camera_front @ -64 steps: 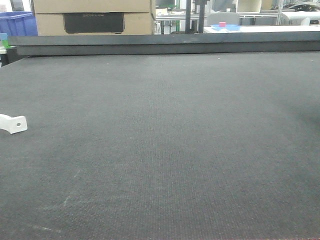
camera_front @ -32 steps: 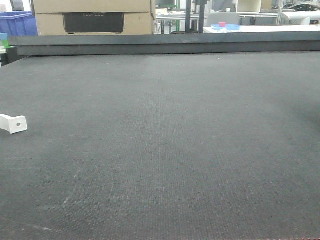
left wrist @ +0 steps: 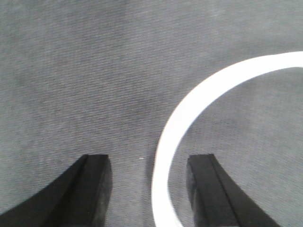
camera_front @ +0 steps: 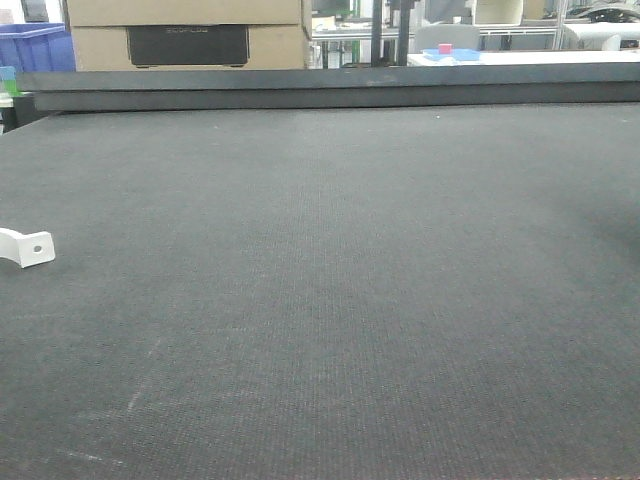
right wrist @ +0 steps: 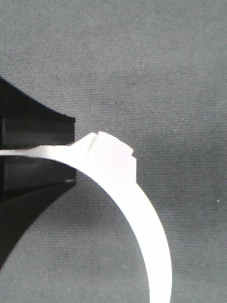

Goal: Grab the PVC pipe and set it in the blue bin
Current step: 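Close both grippers on the curved white clamp at two points, then lift the held clamp off the table with both grippers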

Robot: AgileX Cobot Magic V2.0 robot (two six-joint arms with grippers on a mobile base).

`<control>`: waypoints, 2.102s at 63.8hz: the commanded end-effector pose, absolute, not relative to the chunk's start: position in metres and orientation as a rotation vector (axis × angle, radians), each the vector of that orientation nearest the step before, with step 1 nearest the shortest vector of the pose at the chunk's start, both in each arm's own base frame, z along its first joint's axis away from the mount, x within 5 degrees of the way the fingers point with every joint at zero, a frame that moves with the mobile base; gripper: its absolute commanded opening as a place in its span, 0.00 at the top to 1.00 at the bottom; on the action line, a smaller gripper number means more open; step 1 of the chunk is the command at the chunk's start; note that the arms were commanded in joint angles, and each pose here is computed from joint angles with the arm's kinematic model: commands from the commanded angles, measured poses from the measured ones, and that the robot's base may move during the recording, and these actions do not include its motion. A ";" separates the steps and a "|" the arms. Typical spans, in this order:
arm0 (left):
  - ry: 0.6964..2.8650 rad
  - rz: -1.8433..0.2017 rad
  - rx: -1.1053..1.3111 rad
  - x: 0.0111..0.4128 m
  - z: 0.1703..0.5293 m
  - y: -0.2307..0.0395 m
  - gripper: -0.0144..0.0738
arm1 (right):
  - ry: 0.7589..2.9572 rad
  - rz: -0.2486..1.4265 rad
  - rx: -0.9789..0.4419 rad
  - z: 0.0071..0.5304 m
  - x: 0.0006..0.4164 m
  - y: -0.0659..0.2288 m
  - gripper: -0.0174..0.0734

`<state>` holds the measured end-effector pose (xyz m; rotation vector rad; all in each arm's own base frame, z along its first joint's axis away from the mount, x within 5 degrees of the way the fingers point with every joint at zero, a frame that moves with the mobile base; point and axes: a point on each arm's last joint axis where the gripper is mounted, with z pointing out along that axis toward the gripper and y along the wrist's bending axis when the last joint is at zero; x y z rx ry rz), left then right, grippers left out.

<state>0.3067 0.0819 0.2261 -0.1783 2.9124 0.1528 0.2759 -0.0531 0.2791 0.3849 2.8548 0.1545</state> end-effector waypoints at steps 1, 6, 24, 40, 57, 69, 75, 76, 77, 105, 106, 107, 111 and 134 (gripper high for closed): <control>2.911 0.126 -0.193 0.309 0.222 0.081 0.51 | 2.827 0.145 0.374 0.284 0.276 -0.055 0.99; 2.931 0.117 -0.180 0.312 0.215 0.078 0.51 | 2.824 0.144 0.374 0.283 0.276 -0.055 0.99; 2.989 0.102 -0.148 0.314 0.202 0.078 0.52 | 2.820 0.143 0.374 0.283 0.277 -0.055 0.99; 3.030 0.093 -0.144 0.311 0.196 0.077 0.59 | 2.813 0.141 0.374 0.284 0.277 -0.055 0.99; 3.050 0.089 -0.146 0.309 0.196 0.077 0.79 | 2.813 0.141 0.374 0.284 0.277 -0.055 0.99; 3.106 0.008 -0.187 0.304 0.197 0.072 0.96 | 2.878 0.160 0.374 0.285 0.272 -0.053 0.99; 3.085 -0.046 -0.190 0.304 0.205 0.068 0.96 | 2.888 0.164 0.369 0.290 0.270 -0.053 0.99; 3.080 -0.056 -0.196 0.304 0.208 0.067 0.96 | 2.886 0.164 0.369 0.290 0.270 -0.053 0.99; 3.071 -0.064 -0.201 0.304 0.210 0.067 0.96 | 2.882 0.163 0.368 0.292 0.270 -0.053 0.99; 2.754 -0.093 0.034 0.266 0.324 0.022 0.96 | 2.703 0.202 0.327 0.356 0.250 -0.043 0.99; 2.742 -0.096 0.038 0.264 0.327 0.020 0.96 | 2.693 0.200 0.324 0.359 0.249 -0.043 0.99; 2.729 -0.102 0.038 0.261 0.330 0.018 0.96 | 2.684 0.198 0.321 0.361 0.248 -0.042 0.99; 2.682 -0.141 0.049 0.249 0.344 0.011 0.96 | 2.646 0.190 0.312 0.372 0.243 -0.041 0.99; 2.295 -0.166 0.037 0.194 0.409 -0.002 0.96 | 2.426 0.114 0.197 0.414 0.210 -0.034 0.99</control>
